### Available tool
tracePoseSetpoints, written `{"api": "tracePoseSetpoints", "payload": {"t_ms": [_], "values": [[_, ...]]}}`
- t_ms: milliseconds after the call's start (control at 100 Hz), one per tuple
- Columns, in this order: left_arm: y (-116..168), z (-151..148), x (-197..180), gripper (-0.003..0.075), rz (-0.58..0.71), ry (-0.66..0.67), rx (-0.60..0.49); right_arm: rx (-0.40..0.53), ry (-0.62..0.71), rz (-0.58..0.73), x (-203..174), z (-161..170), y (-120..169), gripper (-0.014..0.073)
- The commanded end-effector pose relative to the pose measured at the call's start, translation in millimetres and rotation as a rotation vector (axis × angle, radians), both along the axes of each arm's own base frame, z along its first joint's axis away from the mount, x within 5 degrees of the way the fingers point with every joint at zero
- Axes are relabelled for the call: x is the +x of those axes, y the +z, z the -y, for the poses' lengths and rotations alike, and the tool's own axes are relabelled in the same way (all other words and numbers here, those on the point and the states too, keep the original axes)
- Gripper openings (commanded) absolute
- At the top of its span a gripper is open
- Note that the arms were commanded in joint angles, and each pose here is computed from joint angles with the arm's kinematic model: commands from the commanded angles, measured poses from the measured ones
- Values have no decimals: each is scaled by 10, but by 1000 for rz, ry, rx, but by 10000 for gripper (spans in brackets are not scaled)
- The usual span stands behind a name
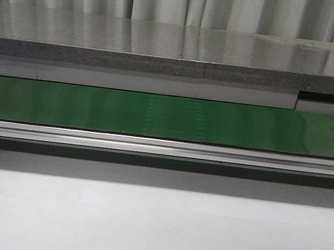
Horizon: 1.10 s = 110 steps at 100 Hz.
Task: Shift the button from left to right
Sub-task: 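Lift the button and lower it onto the conveyor belt near the tray, then open the left gripper and withdraw it from the button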
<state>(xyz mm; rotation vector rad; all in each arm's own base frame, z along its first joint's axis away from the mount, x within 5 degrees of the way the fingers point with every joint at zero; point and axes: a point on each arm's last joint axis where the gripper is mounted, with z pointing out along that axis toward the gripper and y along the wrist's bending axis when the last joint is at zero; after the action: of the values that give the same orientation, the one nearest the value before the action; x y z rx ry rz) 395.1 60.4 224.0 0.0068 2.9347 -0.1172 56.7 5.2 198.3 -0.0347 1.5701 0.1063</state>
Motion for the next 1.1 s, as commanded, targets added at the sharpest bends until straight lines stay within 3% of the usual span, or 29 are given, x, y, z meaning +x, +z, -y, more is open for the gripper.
{"api": "tracePoseSetpoints", "payload": {"t_ms": [0,460,710,880,1090], "values": [[332,42,-10,620,112,14,-17,-4,-3,116,-29,5,138,-68],[1040,225,-303,620,299,-12,-134,-4,-3,116,-29,5,138,-68],[1627,290,-602,619,529,-8,-119,-4,-3,116,-29,5,138,-68],[2031,449,-896,619,706,-83,-150,-4,-3,116,-29,5,138,-68],[2208,718,-1279,619,858,-156,-153,-4,-3,116,-29,5,138,-68]]}}
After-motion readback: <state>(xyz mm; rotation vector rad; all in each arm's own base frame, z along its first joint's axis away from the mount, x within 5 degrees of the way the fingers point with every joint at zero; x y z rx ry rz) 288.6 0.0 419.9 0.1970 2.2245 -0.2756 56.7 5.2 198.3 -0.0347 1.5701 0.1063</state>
